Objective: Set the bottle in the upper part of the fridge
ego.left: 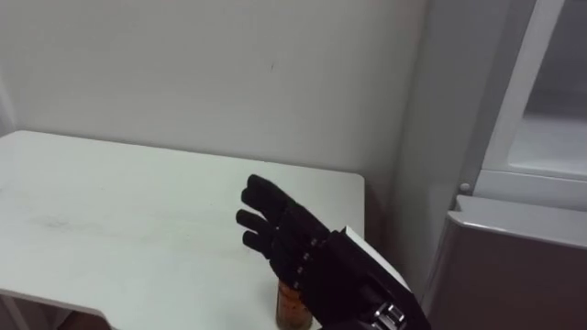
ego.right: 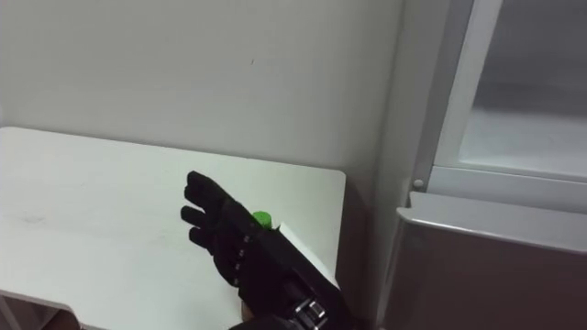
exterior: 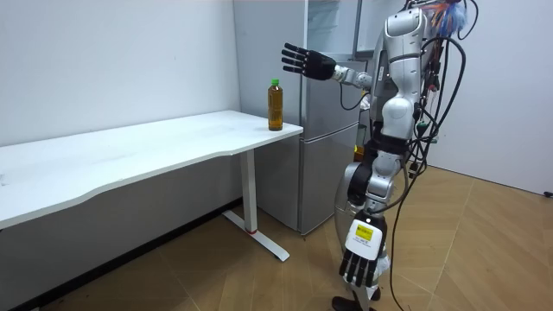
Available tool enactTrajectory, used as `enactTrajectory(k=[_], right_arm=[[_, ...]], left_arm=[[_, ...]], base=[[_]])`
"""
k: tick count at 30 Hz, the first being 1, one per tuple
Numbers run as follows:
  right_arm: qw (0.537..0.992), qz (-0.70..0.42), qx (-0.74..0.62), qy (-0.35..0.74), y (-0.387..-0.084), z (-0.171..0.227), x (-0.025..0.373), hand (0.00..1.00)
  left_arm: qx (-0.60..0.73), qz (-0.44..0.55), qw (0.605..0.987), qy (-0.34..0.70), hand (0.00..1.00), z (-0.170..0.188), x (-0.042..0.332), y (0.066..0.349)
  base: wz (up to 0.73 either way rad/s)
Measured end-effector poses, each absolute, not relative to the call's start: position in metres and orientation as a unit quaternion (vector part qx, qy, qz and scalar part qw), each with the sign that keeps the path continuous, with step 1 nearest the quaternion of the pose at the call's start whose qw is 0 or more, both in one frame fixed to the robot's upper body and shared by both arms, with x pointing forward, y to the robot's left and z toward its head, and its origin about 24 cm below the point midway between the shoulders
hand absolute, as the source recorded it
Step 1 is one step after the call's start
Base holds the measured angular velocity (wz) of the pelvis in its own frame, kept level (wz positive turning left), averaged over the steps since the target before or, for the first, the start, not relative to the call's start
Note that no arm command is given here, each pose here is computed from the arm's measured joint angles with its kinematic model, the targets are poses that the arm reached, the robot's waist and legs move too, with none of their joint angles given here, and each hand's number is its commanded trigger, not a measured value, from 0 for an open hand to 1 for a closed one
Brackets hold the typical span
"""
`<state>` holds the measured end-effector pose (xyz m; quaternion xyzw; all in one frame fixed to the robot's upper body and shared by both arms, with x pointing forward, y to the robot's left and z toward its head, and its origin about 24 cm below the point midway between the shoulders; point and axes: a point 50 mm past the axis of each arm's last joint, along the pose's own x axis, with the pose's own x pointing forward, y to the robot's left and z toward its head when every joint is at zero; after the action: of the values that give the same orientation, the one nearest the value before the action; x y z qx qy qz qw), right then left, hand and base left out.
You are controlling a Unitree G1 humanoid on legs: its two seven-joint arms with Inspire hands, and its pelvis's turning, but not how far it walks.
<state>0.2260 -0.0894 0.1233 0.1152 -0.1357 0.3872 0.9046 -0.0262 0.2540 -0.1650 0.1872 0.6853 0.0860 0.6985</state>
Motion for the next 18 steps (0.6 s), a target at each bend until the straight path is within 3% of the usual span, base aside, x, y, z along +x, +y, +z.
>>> enactTrajectory(k=[18], right_arm=[[0.944, 0.287, 0.087, -0.14, -0.098, 0.1267, 0.2361, 0.0]], left_arm=[[0.199, 0.088, 0.705, 0.675, 0.0, -0.1647, -0.02, 0.254]], base=[[0.05]])
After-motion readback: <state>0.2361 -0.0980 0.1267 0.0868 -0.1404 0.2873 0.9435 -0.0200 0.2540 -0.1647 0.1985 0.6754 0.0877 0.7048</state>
